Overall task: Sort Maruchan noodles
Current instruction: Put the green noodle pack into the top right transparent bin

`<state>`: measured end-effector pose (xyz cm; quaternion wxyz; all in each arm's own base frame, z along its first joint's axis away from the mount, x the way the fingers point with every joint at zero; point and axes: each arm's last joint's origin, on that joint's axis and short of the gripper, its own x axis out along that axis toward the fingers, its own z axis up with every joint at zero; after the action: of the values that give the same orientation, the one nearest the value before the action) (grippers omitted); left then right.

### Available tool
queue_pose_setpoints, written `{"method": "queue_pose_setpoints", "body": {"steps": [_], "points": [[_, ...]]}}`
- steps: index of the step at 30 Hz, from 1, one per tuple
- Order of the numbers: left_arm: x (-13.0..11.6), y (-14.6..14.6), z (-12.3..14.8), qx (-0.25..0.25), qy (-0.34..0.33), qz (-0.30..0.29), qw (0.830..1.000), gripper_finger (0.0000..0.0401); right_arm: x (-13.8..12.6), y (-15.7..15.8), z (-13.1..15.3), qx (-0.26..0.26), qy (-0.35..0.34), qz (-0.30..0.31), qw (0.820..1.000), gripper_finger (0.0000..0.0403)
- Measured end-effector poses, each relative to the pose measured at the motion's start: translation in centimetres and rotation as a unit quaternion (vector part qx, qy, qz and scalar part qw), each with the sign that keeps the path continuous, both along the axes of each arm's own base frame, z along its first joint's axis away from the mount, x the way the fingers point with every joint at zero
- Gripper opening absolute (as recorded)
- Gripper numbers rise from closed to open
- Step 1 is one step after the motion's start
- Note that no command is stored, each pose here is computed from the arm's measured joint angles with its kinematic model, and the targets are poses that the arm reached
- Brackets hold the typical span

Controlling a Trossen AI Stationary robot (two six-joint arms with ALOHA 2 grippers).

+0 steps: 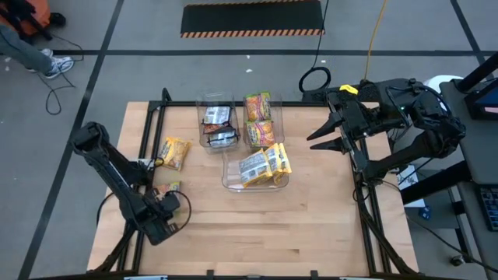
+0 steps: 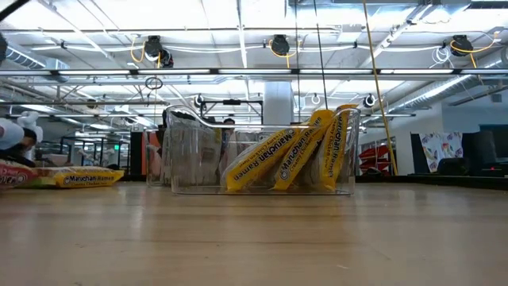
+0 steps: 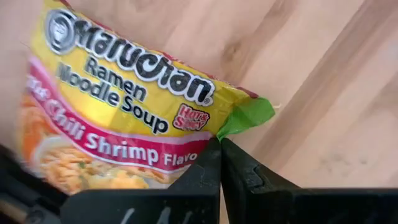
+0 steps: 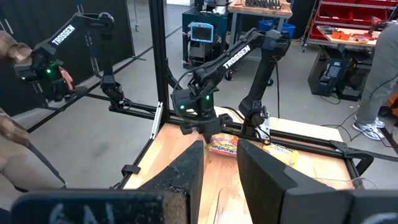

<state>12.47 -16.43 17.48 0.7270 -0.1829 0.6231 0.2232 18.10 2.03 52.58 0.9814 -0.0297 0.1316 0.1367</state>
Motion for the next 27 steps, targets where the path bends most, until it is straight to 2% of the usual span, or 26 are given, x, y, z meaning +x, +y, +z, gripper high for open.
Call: {"method": "queue_pose_setpoints", "body": {"steps": [6,15,27], "points": [[0.1,0.6,2.6,0.011,-0.009,0.008,1.000,0.0001,0.1,0.0,0.0,0.005,0.002,-0.001,1.000,0.0093],[0.3,1.5,7.2,0.076,0.008,0.019,0.997,0.0000,1.0,0.1,-1.5,0.002,0.030,-0.001,1.000,0.0093],[0.9,2.1,11.9,0.109,-0.043,0.036,0.992,0.0000,4.3,0.4,-5.8,-0.003,0.052,0.000,0.999,0.0093]]}}
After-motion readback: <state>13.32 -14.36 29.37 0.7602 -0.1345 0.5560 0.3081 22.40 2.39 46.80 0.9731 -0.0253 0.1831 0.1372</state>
